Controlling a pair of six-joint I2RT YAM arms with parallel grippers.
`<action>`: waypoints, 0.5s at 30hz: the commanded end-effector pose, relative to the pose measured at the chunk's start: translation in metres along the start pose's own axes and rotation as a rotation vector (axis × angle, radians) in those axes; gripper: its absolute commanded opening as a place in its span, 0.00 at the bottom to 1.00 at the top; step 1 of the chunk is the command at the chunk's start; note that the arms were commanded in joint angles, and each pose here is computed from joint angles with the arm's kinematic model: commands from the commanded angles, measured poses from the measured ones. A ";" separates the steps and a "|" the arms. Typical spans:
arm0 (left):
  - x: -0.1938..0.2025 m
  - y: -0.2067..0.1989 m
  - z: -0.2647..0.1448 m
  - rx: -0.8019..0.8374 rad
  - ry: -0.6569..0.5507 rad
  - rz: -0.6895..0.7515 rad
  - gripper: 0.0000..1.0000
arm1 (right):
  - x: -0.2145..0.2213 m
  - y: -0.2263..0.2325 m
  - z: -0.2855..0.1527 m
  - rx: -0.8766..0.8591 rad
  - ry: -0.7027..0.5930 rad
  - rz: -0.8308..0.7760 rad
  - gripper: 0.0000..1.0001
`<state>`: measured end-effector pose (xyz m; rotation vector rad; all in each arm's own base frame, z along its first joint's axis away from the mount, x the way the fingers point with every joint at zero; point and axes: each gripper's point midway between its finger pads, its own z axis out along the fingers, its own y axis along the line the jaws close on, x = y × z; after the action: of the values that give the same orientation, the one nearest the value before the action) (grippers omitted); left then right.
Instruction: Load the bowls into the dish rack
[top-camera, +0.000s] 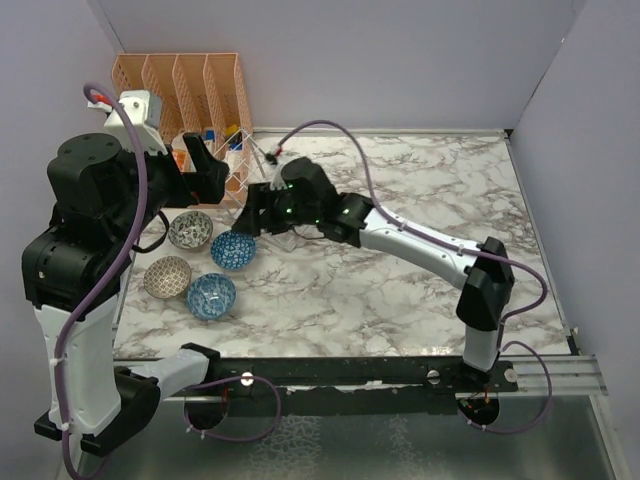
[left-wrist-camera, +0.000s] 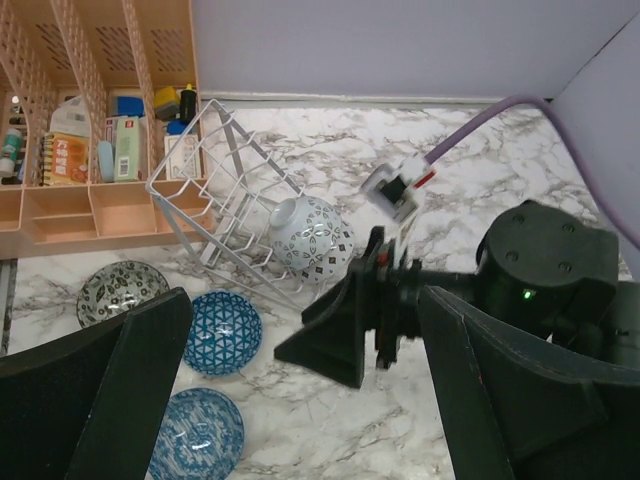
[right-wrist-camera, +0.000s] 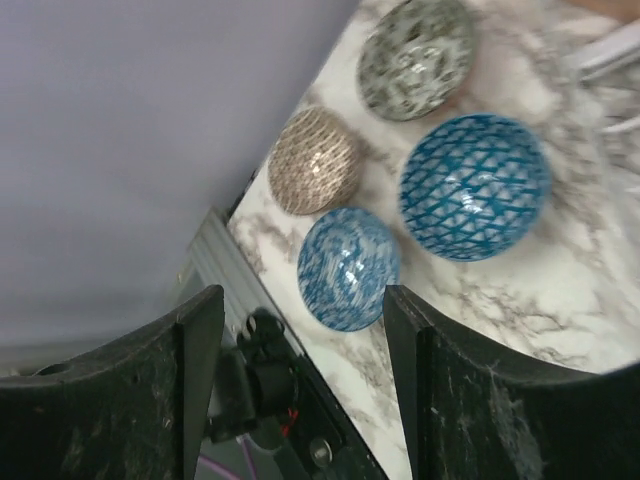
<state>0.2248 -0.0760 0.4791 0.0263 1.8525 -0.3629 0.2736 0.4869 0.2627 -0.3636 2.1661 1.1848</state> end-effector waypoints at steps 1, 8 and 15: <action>-0.006 0.008 -0.012 -0.052 -0.035 -0.029 0.99 | 0.068 0.025 0.025 -0.138 0.249 -0.284 0.65; -0.004 0.012 -0.017 -0.071 -0.044 -0.049 0.99 | 0.161 0.054 0.057 -0.236 0.440 -0.615 0.65; -0.003 0.013 -0.020 -0.079 -0.042 -0.062 0.99 | 0.202 0.051 0.074 -0.389 0.513 -0.718 0.65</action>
<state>0.2146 -0.0637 0.4802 -0.0528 1.8467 -0.3389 0.1294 0.5847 0.1413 -1.4263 2.0408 1.1029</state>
